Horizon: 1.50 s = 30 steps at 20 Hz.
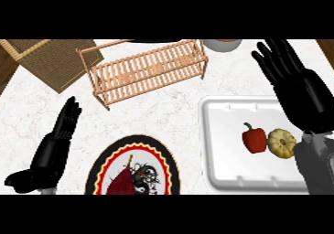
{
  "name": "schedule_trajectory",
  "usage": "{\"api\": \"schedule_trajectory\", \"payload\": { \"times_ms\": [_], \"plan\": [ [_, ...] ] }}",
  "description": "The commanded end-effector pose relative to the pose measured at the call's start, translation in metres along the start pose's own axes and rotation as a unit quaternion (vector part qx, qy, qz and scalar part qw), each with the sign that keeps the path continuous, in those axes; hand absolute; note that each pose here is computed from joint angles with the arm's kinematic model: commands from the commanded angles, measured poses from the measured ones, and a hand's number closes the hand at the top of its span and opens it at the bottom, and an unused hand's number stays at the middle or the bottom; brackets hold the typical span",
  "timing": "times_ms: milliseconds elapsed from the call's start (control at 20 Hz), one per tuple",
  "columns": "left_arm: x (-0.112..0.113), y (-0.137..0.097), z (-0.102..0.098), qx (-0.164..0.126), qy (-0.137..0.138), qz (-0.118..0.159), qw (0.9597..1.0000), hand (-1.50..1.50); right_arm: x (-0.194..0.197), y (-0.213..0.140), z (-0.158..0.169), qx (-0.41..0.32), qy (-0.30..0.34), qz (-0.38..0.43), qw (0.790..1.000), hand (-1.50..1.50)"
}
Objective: Pick the bell pepper from the tray and place it in the tiered shelf
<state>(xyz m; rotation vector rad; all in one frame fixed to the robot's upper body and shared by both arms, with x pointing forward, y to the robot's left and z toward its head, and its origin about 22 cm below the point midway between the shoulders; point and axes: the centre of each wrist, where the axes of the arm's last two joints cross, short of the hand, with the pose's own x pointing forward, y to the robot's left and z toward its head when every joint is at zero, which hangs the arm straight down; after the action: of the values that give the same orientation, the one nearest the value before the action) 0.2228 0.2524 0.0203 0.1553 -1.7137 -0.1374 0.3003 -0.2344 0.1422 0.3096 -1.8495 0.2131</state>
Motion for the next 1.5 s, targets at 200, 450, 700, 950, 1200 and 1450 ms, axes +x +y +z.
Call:
{"api": "schedule_trajectory", "payload": {
  "times_ms": [200,450,700,950,1200,1450],
  "plan": [
    [0.014,0.03,-0.027,0.084,0.023,-0.003,0.9962,0.0,-0.043,-0.024,-0.004,0.11,0.073,0.061,0.989,1.5],
    [0.035,0.014,-0.043,0.071,0.053,0.025,0.9957,0.0,-0.081,-0.06,0.0,-0.036,0.107,-0.002,0.994,-1.5],
    [0.033,0.014,-0.035,0.077,0.067,0.025,0.9945,0.0,-0.039,-0.094,0.017,0.093,0.064,0.026,0.993,-1.5],
    [0.037,0.033,-0.041,0.088,0.061,0.018,0.9941,0.0,0.009,-0.104,0.009,0.21,0.135,0.199,0.948,-1.5],
    [0.03,0.023,-0.041,0.08,0.063,0.016,0.9947,0.0,0.047,-0.066,-0.004,0.278,0.152,0.345,0.884,-1.5],
    [0.023,0.025,-0.032,0.082,0.074,0.017,0.9937,0.0,0.062,-0.033,0.002,0.279,0.179,0.494,0.804,-1.5]
  ]
}}
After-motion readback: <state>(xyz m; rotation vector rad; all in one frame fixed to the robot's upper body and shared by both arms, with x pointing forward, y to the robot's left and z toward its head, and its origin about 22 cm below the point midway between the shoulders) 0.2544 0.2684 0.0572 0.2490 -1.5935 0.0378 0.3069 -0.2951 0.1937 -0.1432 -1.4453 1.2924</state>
